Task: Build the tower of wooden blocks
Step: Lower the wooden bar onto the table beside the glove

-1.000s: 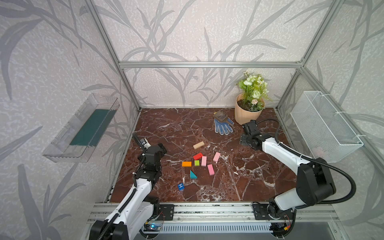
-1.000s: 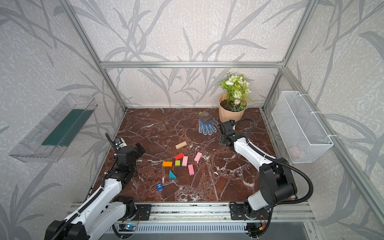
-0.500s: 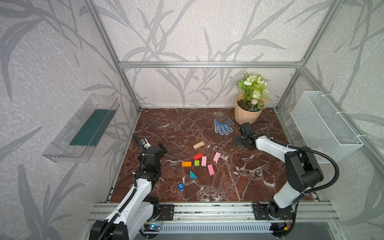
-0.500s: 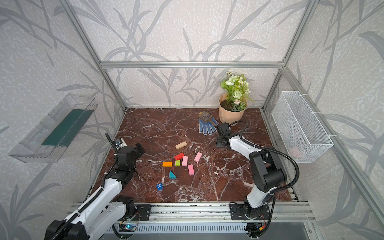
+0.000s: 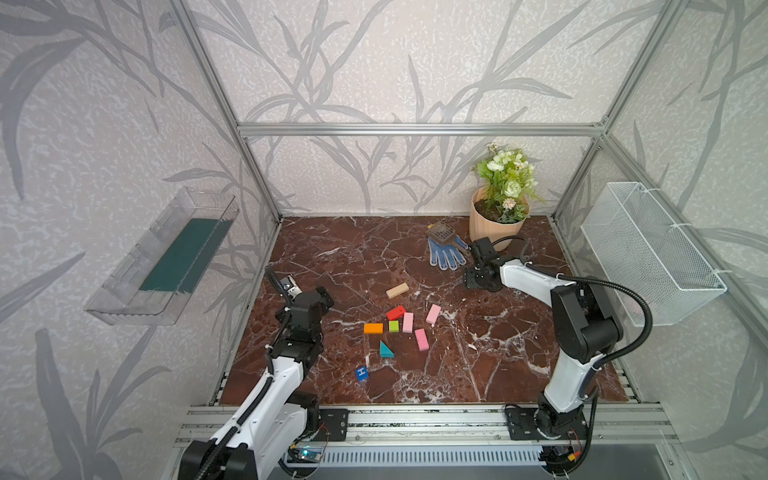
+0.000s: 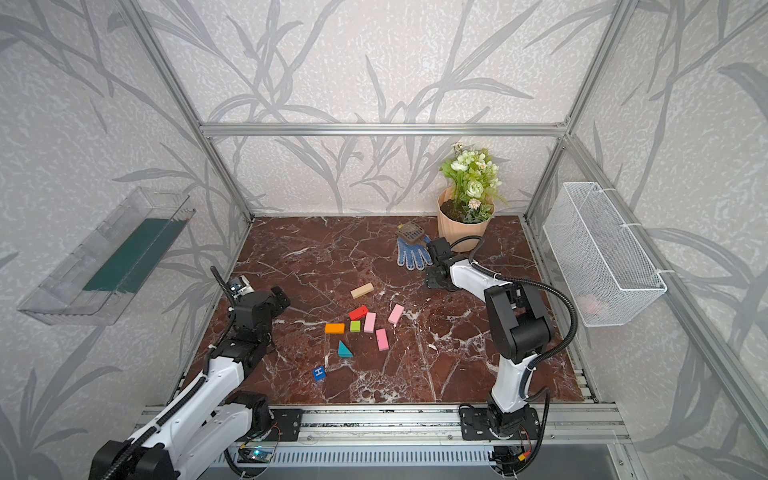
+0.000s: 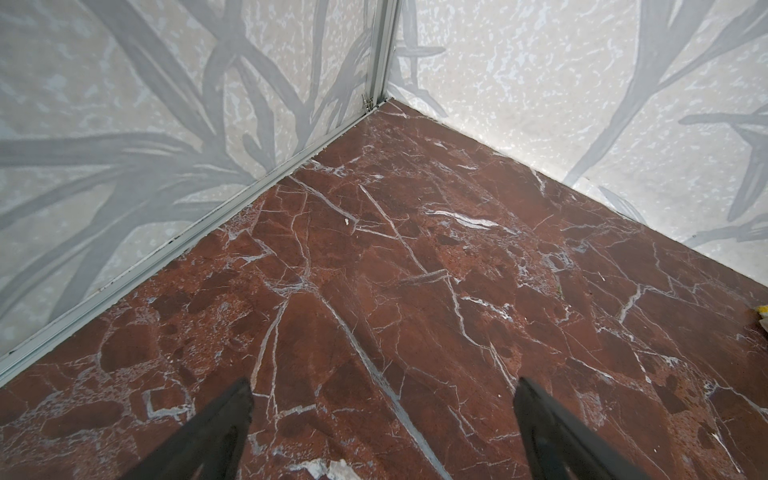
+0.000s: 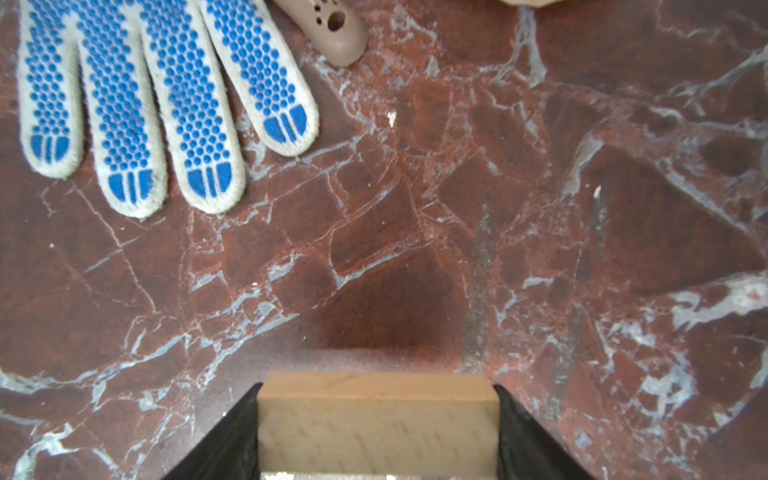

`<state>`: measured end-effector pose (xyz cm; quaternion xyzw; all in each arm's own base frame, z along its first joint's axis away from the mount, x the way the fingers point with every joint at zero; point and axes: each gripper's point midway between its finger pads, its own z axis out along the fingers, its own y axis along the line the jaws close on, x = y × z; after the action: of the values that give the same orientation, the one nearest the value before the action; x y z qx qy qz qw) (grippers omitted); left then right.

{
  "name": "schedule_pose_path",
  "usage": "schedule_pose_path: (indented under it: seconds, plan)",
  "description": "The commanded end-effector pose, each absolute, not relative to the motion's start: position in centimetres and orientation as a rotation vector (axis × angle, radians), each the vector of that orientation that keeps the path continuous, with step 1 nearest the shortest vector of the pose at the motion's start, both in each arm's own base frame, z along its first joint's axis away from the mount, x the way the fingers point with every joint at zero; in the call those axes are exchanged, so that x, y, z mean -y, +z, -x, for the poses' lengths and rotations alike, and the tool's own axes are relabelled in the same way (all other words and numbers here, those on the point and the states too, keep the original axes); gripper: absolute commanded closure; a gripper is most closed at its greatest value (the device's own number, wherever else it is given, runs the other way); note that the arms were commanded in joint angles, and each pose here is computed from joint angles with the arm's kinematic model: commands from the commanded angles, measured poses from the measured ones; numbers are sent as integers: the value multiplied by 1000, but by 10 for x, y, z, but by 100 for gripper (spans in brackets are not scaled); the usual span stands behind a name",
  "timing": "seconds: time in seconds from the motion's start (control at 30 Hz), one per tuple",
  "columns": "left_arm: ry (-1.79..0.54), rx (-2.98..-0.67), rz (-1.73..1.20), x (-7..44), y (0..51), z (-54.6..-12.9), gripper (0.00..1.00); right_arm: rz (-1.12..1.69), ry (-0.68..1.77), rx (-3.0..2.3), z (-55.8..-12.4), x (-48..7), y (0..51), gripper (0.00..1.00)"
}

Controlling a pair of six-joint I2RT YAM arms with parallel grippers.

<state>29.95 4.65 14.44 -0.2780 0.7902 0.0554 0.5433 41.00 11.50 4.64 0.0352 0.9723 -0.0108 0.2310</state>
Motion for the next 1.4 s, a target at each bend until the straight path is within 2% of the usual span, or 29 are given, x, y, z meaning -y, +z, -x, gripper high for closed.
schedule_pose_path:
  seconds: [0.0, 0.5, 0.93, 1.37]
  plan:
    - [133, -1855, 670, -48, 150, -301, 1, -67, -9, -2731, -409, -120, 39, 38]
    - [130, -1853, 669, -47, 150, -300, 1, -32, -4, -2816, -415, -129, 25, 38]
    - [127, -1853, 668, -47, 150, -300, 1, 9, 21, -2857, -415, -136, 18, 31]
    - [122, -1855, 662, -46, 150, -301, 1, 18, 17, -2857, -415, -137, 19, 20]
